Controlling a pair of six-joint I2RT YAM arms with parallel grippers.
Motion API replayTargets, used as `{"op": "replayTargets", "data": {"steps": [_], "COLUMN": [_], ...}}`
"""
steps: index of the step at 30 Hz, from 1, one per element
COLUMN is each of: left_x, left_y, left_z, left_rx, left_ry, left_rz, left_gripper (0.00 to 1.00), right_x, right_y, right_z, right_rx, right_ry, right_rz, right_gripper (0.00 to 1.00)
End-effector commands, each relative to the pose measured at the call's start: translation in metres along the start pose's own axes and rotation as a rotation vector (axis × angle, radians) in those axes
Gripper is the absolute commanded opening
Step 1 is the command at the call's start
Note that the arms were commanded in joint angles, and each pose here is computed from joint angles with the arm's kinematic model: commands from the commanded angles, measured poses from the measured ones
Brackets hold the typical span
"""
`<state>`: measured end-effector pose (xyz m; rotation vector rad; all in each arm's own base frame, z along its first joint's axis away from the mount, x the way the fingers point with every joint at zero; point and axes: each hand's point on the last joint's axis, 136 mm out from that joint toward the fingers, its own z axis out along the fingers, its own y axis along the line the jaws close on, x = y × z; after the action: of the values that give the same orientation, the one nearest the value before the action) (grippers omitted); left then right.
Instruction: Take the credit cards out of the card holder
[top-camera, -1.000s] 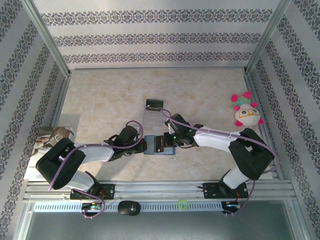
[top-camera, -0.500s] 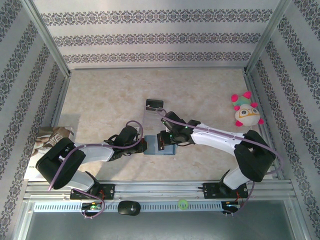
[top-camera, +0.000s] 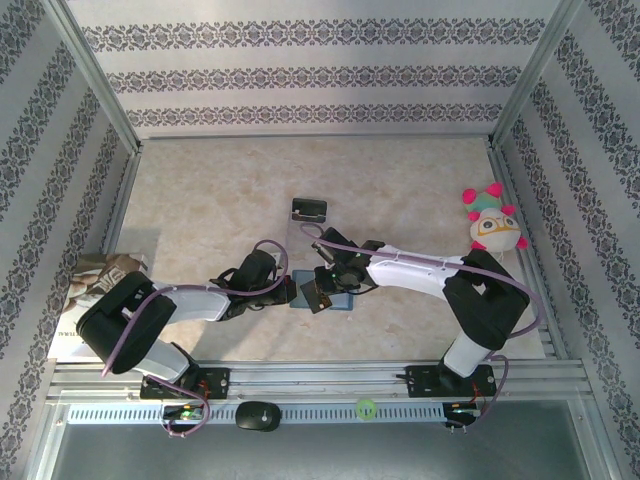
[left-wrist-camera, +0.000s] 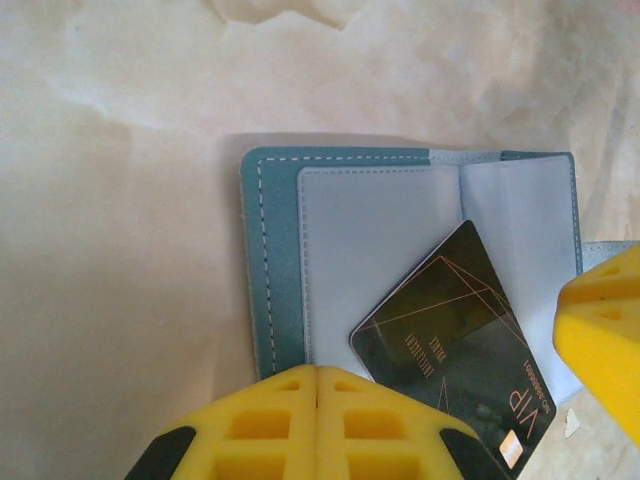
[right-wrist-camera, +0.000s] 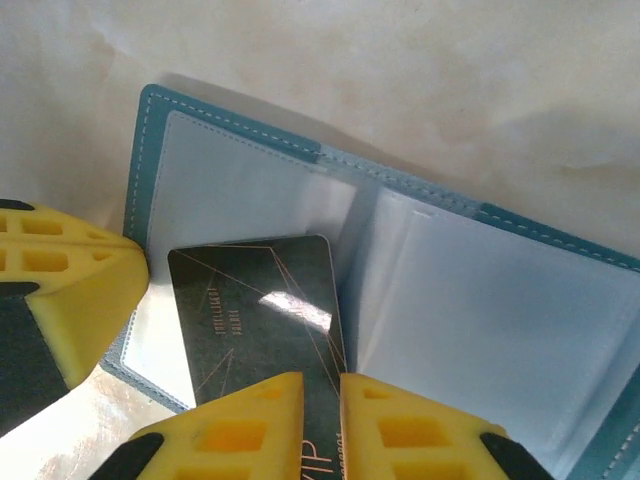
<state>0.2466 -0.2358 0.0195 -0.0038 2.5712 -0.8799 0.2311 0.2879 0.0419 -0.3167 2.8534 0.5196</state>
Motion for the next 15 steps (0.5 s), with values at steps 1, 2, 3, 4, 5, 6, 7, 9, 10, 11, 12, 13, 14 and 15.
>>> {"op": "replayTargets", "data": {"steps": [1,2,3,4,5,6,7,9,10,11,12,13,14,15], "left_x": [0.019,0.019,0.019,0.019,0.02,0.02,0.02,0.019,0.017,0.015,0.012,0.01,0.007,0.004], "left_y": [0.02,0.02,0.02,0.02,0.021,0.021,0.02,0.018,0.016,0.015,0.012,0.011,0.009,0.006], "left_z": [0.006,0.007,0.007,0.008,0.008,0.007,0.006,0.002,-0.001,-0.005,-0.01,-0.014,-0.02,-0.025], "left_rx": [-0.059,-0.057,-0.059,-0.058,-0.06,-0.059,-0.057,-0.054,-0.054,-0.053,-0.051,-0.053,-0.055,-0.058], "left_ry": [0.069,0.071,0.071,0.072,0.075,0.076,0.076,0.071,0.062,0.052,0.039,0.028,0.015,0.006], "left_rz": [-0.033,-0.034,-0.035,-0.037,-0.04,-0.04,-0.038,-0.032,-0.027,-0.021,-0.012,-0.002,0.011,0.026], "left_gripper": [0.0,0.0,0.0,0.0,0.0,0.0,0.0,0.0,0.03,0.08,0.13,0.16,0.19,0.22], "right_x": [-0.004,-0.004,-0.003,-0.003,-0.004,-0.004,-0.004,-0.006,-0.007,-0.008,-0.008,-0.009,-0.009,-0.009], "right_y": [0.014,0.014,0.014,0.013,0.012,0.009,0.007,0.002,0.0,-0.002,-0.005,-0.006,-0.005,-0.006], "right_z": [0.001,0.002,0.003,0.004,0.004,0.003,0.001,-0.004,-0.007,-0.01,-0.013,-0.015,-0.017,-0.019], "right_rx": [-0.043,-0.045,-0.044,-0.039,-0.034,-0.027,-0.023,0.001,0.011,0.017,0.022,0.013,-0.009,-0.021], "right_ry": [-0.01,-0.006,-0.002,0.0,-0.001,-0.001,-0.002,-0.002,-0.005,-0.008,-0.007,-0.011,-0.014,-0.014], "right_rz": [-0.027,-0.027,-0.027,-0.028,-0.029,-0.035,-0.043,-0.086,-0.106,-0.129,-0.14,-0.142,-0.142,-0.141], "right_gripper": [0.22,0.22,0.22,0.22,0.22,0.24,0.26,0.29,0.3,0.31,0.31,0.31,0.32,0.32]}}
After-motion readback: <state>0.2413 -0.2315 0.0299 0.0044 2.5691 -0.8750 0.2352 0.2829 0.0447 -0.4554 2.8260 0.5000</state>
